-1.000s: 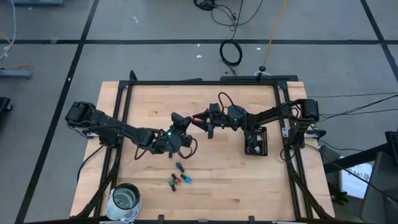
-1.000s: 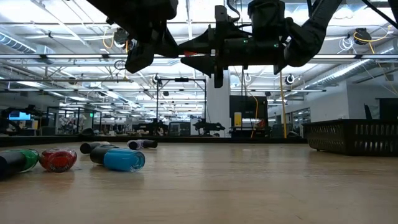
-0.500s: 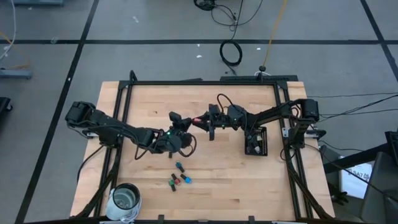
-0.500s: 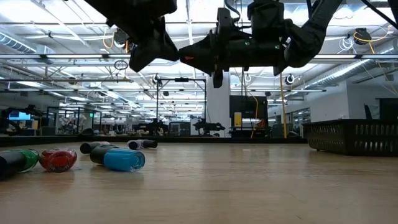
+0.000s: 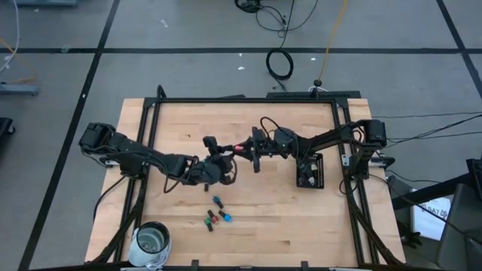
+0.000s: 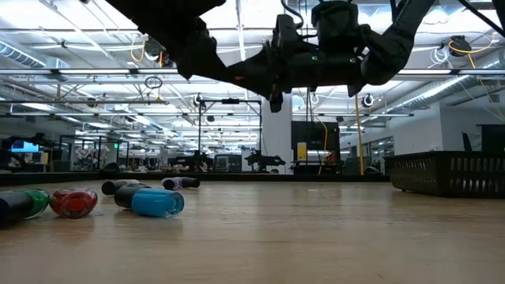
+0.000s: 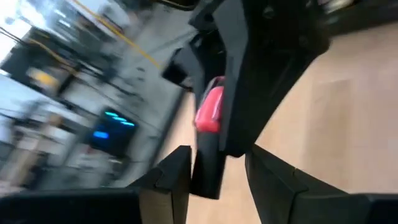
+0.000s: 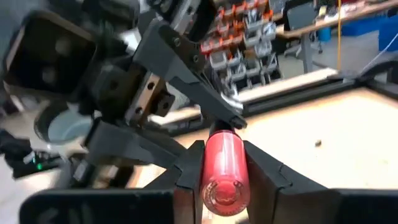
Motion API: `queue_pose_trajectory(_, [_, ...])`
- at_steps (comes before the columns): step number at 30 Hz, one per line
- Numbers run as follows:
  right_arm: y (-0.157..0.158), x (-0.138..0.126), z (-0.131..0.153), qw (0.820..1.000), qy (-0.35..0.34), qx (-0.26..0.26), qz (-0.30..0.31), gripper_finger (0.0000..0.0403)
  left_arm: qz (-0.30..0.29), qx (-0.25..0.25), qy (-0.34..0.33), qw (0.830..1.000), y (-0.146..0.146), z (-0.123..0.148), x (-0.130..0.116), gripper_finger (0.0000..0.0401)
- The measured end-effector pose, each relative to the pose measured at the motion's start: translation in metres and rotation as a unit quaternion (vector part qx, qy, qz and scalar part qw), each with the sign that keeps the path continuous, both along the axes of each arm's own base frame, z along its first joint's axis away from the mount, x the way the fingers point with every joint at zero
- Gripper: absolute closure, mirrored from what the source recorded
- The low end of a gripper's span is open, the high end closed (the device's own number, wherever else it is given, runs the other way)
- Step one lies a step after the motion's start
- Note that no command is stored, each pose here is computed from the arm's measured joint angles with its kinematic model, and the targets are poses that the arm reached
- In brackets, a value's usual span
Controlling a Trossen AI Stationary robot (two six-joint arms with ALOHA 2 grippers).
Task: Pick & Place Nail Polish
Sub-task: Put the light orange nail polish into the black basket
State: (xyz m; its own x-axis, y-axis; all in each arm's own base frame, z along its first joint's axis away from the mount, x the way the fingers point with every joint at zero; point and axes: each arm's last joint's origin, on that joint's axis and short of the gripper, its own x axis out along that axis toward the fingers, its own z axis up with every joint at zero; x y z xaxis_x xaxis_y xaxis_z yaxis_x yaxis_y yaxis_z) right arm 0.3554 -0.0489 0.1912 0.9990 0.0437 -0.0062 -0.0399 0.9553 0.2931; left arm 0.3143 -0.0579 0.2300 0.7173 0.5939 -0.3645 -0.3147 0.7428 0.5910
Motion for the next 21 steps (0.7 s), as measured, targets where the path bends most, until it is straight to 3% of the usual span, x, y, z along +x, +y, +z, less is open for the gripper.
queue_pose_trajectory(3, [-0.004, -0.001, -0.004, 1.000, 0.018, 0.001, 0.006, 0.0338, -0.044, -0.088, -0.009, 0.995, 0.003, 0.004, -0.003, 0.0261])
queue_pose_trajectory(7, [-0.012, -0.003, -0.005, 0.999, 0.034, -0.009, -0.026, 0.0338, -0.098, -0.216, -0.021, 0.971, 0.020, 0.020, -0.016, 0.0261])
queue_pose_trajectory(9, [-0.017, -0.005, -0.001, 0.998, 0.036, -0.018, -0.044, 0.0338, -0.123, -0.243, -0.034, 0.962, 0.029, 0.024, -0.028, 0.0261])
queue_pose_trajectory(14, [-0.016, -0.009, 0.007, 0.998, 0.048, -0.021, -0.028, 0.0338, -0.133, -0.245, -0.151, 0.949, 0.049, 0.030, -0.061, 0.0261])
queue_pose_trajectory(18, [-0.015, -0.015, 0.014, 0.997, 0.068, -0.038, -0.021, 0.0338, -0.132, -0.246, -0.188, 0.942, 0.057, 0.009, -0.086, 0.0261])
queue_pose_trajectory(21, [-0.006, -0.022, 0.022, 0.995, 0.090, -0.046, 0.012, 0.0338, -0.137, -0.270, -0.243, 0.922, 0.065, -0.006, -0.103, 0.0261])
